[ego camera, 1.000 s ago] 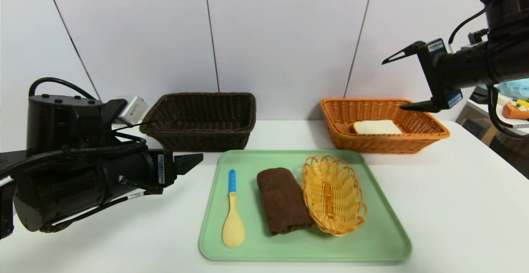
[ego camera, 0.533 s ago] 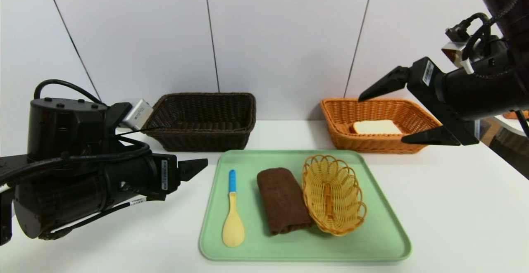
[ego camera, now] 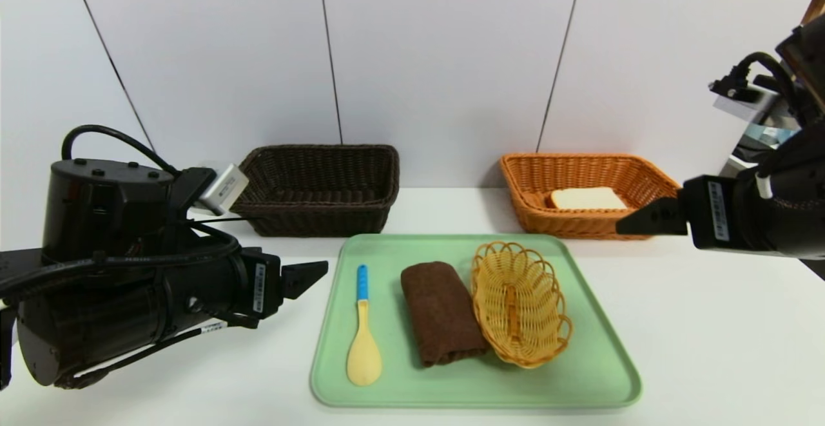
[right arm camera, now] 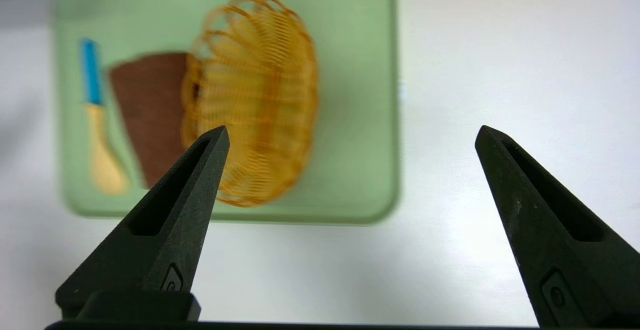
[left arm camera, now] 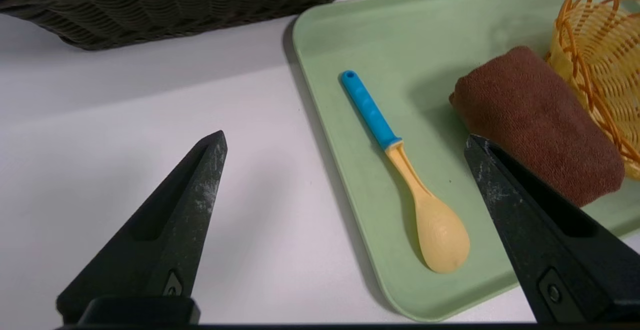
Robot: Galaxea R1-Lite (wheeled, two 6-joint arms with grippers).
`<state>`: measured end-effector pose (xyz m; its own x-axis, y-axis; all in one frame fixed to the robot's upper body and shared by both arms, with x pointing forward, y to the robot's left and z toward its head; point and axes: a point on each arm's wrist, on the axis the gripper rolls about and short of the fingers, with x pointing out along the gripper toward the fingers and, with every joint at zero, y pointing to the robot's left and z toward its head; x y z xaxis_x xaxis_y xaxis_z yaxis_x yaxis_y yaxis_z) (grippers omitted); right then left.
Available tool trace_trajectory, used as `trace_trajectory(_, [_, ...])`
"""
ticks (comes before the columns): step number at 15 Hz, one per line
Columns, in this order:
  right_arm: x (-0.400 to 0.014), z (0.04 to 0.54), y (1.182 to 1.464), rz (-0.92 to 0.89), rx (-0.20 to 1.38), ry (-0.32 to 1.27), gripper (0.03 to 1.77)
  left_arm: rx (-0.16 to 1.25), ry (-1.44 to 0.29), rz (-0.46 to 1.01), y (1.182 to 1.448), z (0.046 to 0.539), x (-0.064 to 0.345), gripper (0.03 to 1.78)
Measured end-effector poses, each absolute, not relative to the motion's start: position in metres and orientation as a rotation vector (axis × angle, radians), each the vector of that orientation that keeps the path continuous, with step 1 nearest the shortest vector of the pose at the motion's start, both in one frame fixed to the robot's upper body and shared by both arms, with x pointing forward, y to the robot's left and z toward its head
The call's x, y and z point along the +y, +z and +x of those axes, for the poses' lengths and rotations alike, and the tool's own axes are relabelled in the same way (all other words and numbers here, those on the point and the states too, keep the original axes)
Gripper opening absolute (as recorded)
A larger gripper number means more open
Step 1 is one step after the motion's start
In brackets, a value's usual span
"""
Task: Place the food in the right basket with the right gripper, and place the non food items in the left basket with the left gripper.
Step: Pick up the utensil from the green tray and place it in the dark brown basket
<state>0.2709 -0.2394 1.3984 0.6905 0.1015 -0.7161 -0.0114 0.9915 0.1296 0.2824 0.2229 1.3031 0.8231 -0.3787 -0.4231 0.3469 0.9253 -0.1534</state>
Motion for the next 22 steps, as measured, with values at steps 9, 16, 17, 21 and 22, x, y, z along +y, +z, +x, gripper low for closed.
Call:
trace_trajectory(9, [-0.263,0.231,1.385,-0.09,0.788,0.086,1.69,0.683,-0.367,0.101,1.342,0.268,0.195,1.69])
trace_trajectory(16, [-0.267,0.225,1.381,-0.086,0.794,0.077,1.69,0.803,-0.293,0.037,1.332,0.291,0.138,1.69])
trace_trajectory(17, [-0.268,0.225,1.38,-0.086,0.798,0.075,1.69,0.831,-0.266,0.013,1.33,0.294,0.132,1.69])
trace_trajectory(21, [-0.269,0.224,1.377,-0.088,0.809,0.071,1.69,0.948,-0.146,-0.031,1.317,0.301,0.119,1.69])
trace_trajectory(22, [-0.269,0.224,1.377,-0.089,0.809,0.072,1.69,0.964,-0.117,-0.033,1.315,0.303,0.118,1.69])
